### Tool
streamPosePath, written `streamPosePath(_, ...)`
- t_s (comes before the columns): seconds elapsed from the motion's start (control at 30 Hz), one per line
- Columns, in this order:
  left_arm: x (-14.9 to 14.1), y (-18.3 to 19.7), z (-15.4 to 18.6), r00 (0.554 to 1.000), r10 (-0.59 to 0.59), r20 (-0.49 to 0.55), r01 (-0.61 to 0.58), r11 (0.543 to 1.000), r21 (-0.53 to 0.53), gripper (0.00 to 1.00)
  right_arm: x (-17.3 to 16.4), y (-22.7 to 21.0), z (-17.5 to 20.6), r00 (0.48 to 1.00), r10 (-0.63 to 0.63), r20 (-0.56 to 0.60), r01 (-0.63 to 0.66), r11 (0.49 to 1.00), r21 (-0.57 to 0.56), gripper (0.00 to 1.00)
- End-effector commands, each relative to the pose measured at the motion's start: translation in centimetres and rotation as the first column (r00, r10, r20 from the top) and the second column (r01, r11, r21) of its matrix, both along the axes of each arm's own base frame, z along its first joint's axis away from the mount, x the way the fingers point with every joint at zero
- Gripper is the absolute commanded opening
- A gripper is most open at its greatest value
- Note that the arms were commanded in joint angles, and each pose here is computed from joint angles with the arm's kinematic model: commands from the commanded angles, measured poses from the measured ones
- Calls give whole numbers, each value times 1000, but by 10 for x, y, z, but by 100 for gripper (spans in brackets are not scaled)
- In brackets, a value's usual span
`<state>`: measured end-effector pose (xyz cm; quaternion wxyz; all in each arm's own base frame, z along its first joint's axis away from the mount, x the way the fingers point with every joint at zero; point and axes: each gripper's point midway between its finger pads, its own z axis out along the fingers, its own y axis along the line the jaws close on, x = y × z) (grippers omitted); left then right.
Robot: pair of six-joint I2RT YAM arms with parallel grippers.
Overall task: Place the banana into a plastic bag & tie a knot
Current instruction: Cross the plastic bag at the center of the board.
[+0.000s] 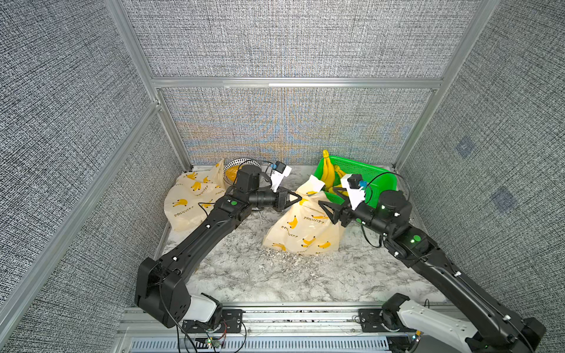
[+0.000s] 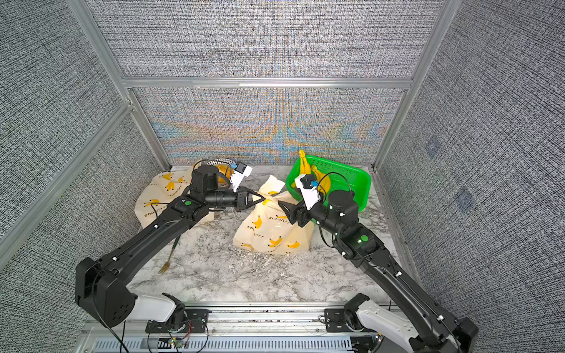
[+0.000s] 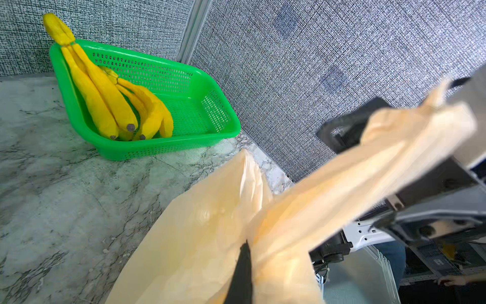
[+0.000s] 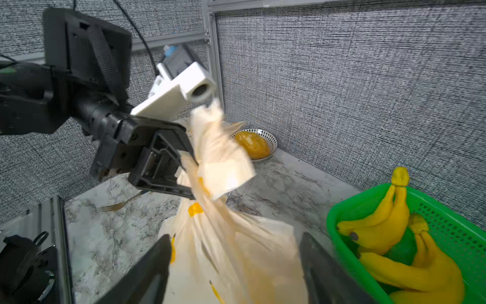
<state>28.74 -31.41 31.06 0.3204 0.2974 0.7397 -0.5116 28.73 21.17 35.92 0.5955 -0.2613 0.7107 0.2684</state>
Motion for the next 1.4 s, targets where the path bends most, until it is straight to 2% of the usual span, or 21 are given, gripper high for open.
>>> streamPosePath(0.0, -5, -2, 9, 998, -41, 47, 41, 999, -17, 0, -6, 0, -8, 988, 127, -84, -122, 991, 62, 92)
streamPosePath(0.13, -11, -6, 6, 993, -117, 28, 116, 993, 11, 0, -14, 10, -13, 960, 264, -93, -256, 963, 90, 96)
streamPosePath(0.2, -13, -8, 3, 988, -156, 12, 155, 987, 32, 0, -15, 15, -2, 948, 313, -63, -304, 946, 116, 98)
streamPosePath(0.33, -10, -8, -2, 989, -149, -4, 149, 987, 59, 0, -24, 28, 26, 901, 433, 6, -428, 889, 163, 98)
streamPosePath(0.43, -10, -10, -3, 988, -152, -8, 152, 986, 66, 0, -11, 30, 33, 908, 418, 15, -414, 895, 166, 97)
streamPosePath(0.47, -11, -10, -4, 988, -153, -9, 154, 985, 72, 0, -6, 32, 34, 909, 417, 10, -412, 895, 168, 94)
streamPosePath(0.53, -12, -11, -3, 988, -156, -7, 157, 985, 76, 0, 1, 37, 35, 901, 433, -1, -426, 887, 179, 75)
streamPosePath(0.6, -13, -11, -3, 987, -158, -6, 158, 984, 78, 2, 9, 42, 31, 896, 444, -21, -433, 883, 181, 47)
streamPosePath(0.67, -14, -10, -1, 988, -156, 3, 156, 985, 80, 17, 22, 44, 23, 905, 422, -49, -409, 897, 170, 6)
streamPosePath(0.7, -14, -9, 0, 988, -153, 8, 152, 985, 81, 27, 28, 43, 19, 912, 405, -60, -392, 906, 158, 0)
streamPosePath(0.77, -14, -7, 4, 990, -139, 24, 137, 987, 85, 52, 38, 39, 7, 934, 348, -84, -336, 933, 131, 0)
streamPosePath(0.83, -15, -7, 7, 991, -131, 39, 127, 988, 87, 63, 41, 32, -1, 948, 306, -88, -295, 948, 118, 0)
streamPosePath(0.93, -13, -7, 8, 991, -123, 45, 119, 989, 91, 68, 39, 25, -13, 956, 276, -95, -266, 958, 110, 0)
streamPosePath(1.2, -12, -21, 8, 988, -149, 51, 143, 983, 115, 72, 23, 11, -28, 968, 231, -99, -219, 969, 117, 0)
streamPosePath(1.33, -23, -28, 12, 981, -182, 63, 174, 978, 117, 84, 22, 3, -32, 976, 189, -105, -176, 977, 123, 0)
streamPosePath(1.37, -27, -29, 12, 979, -191, 68, 182, 976, 120, 97, 23, 1, -32, 978, 177, -106, -164, 979, 124, 0)
